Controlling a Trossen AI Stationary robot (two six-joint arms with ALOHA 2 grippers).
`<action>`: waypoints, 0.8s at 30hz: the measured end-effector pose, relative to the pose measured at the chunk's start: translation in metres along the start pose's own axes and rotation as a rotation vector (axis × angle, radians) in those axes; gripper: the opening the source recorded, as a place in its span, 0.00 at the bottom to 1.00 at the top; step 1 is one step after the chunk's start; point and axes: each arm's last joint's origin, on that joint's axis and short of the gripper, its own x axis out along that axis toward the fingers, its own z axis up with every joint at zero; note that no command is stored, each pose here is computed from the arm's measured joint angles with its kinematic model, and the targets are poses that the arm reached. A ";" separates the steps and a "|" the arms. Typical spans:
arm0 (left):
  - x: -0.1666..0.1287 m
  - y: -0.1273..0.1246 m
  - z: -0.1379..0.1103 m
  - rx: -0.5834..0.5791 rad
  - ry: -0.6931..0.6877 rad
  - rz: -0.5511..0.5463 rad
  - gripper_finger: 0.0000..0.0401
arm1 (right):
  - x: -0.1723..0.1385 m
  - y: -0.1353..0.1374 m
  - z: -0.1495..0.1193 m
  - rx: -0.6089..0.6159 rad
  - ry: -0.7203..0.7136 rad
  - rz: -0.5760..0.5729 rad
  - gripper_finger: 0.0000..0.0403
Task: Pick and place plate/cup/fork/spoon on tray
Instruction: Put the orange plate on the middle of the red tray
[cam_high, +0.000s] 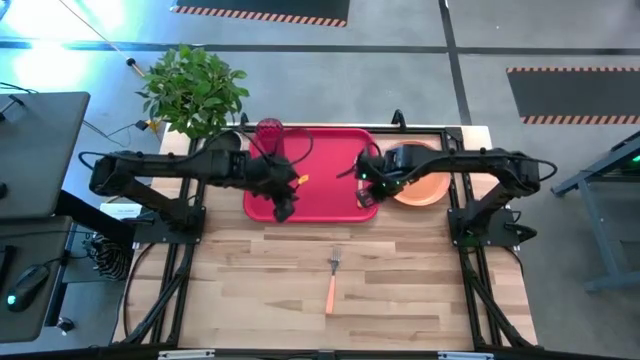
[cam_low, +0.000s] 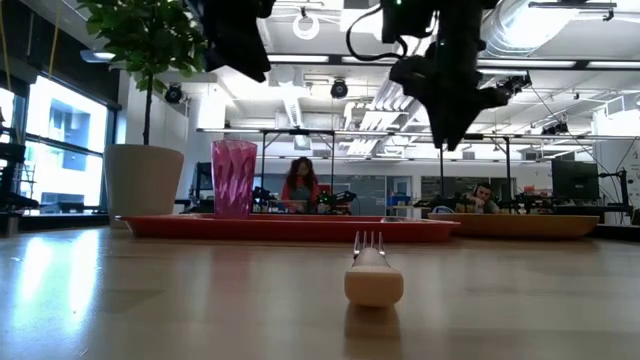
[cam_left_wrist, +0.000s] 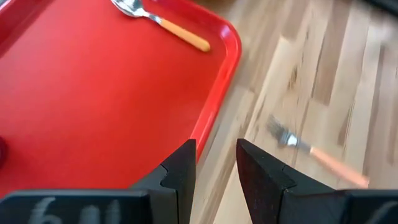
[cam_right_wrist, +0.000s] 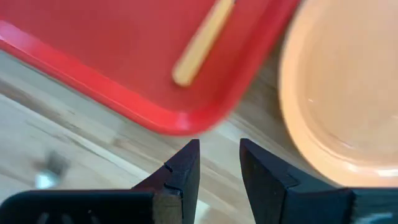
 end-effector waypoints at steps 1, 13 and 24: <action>0.000 -0.001 -0.001 0.018 0.009 -0.001 0.26 | 0.000 0.001 -0.004 -0.011 0.006 -0.024 0.26; -0.001 -0.012 -0.007 0.101 0.023 -0.025 0.26 | 0.012 -0.001 -0.032 -0.135 0.051 -0.181 0.26; -0.002 -0.015 -0.008 0.101 0.020 -0.023 0.26 | 0.052 -0.021 -0.043 -0.222 0.104 -0.242 0.26</action>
